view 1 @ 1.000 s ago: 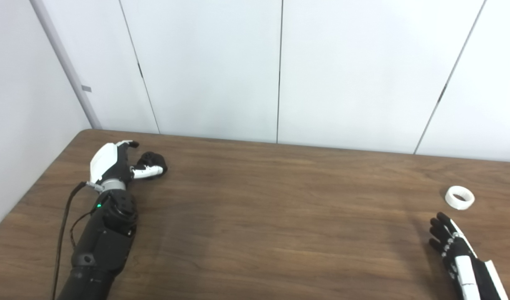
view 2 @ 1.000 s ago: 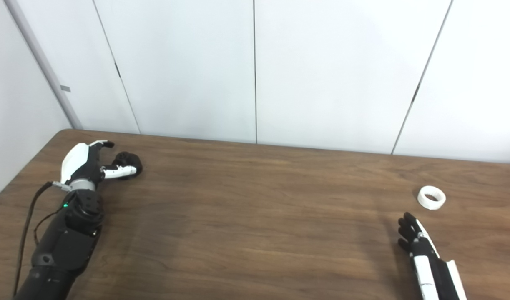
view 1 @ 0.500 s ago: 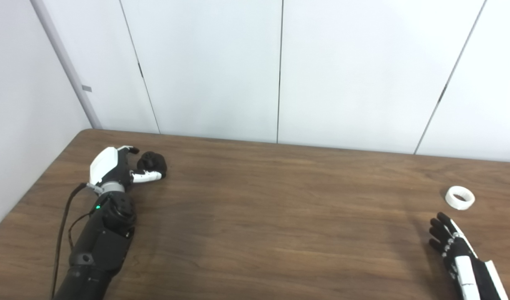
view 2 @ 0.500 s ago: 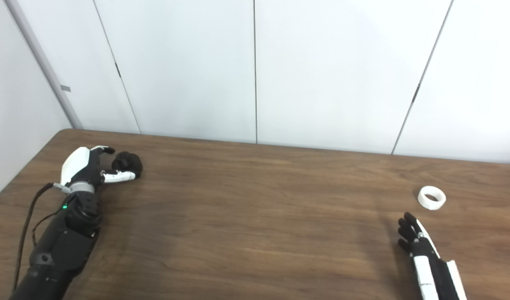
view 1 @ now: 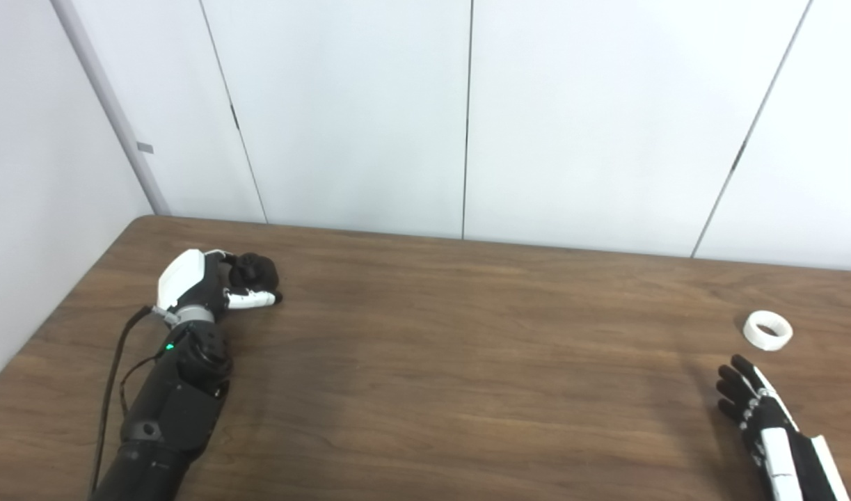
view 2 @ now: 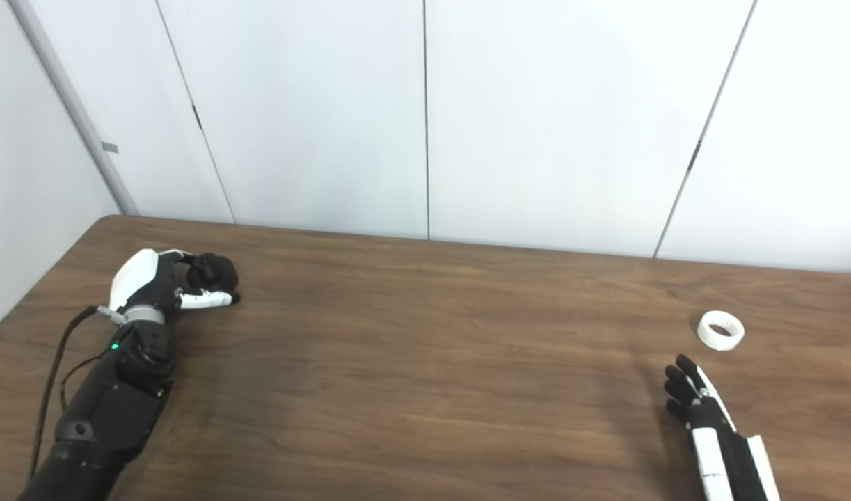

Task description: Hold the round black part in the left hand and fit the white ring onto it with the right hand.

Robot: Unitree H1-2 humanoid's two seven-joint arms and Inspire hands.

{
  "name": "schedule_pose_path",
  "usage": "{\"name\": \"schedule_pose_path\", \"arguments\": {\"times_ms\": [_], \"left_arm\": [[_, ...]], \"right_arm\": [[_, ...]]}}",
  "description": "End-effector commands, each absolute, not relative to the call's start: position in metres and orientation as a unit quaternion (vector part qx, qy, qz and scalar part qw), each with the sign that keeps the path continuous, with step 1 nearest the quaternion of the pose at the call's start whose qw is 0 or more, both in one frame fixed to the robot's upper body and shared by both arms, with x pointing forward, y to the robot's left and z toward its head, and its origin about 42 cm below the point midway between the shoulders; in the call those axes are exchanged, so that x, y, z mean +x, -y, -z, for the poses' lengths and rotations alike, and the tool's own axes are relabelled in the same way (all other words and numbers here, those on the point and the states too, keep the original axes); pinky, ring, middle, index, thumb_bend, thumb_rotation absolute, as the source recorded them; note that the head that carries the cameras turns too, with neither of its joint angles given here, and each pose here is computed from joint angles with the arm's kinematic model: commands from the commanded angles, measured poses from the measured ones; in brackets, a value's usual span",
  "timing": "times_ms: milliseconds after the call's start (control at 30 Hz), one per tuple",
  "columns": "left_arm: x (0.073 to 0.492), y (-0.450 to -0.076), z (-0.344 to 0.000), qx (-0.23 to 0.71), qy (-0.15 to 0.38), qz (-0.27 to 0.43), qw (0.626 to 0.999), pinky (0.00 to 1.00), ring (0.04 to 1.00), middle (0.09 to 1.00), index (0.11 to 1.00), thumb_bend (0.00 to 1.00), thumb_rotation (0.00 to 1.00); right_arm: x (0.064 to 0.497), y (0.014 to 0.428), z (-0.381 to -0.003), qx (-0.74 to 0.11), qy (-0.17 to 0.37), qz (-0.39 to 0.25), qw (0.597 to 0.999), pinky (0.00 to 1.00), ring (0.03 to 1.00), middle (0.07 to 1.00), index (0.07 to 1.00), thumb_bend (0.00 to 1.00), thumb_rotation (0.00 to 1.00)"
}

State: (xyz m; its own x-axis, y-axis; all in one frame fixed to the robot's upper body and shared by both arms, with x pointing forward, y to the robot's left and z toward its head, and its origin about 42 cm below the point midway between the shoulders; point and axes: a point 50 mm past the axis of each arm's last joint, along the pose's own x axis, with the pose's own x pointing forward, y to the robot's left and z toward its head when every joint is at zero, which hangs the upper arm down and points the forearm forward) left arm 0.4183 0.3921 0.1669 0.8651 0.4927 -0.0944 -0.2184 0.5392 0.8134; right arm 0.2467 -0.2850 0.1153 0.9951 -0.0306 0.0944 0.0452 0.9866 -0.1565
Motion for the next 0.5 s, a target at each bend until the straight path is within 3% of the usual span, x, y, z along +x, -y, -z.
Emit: {"name": "schedule_pose_path", "arguments": {"times_ms": [0, 467], "left_arm": [[0.4328, -0.3992, -0.2016, 0.438, -0.119, -0.229, 0.861, 1.0, 0.966, 0.905, 0.732, 0.89, 0.22], [0.4362, -0.4017, -0.2021, 0.453, -0.126, -0.238, 0.85, 1.0, 0.943, 0.869, 0.705, 0.88, 0.21]], "right_arm": [[0.2426, 0.2791, -0.1082, -0.07, 0.04, 0.022, 0.997, 0.9, 0.907, 0.908, 0.921, 0.63, 0.99], [0.2434, 0.2786, -0.109, -0.072, 0.041, 0.024, 0.996, 0.92, 0.915, 0.908, 0.922, 0.63, 0.99]]}}
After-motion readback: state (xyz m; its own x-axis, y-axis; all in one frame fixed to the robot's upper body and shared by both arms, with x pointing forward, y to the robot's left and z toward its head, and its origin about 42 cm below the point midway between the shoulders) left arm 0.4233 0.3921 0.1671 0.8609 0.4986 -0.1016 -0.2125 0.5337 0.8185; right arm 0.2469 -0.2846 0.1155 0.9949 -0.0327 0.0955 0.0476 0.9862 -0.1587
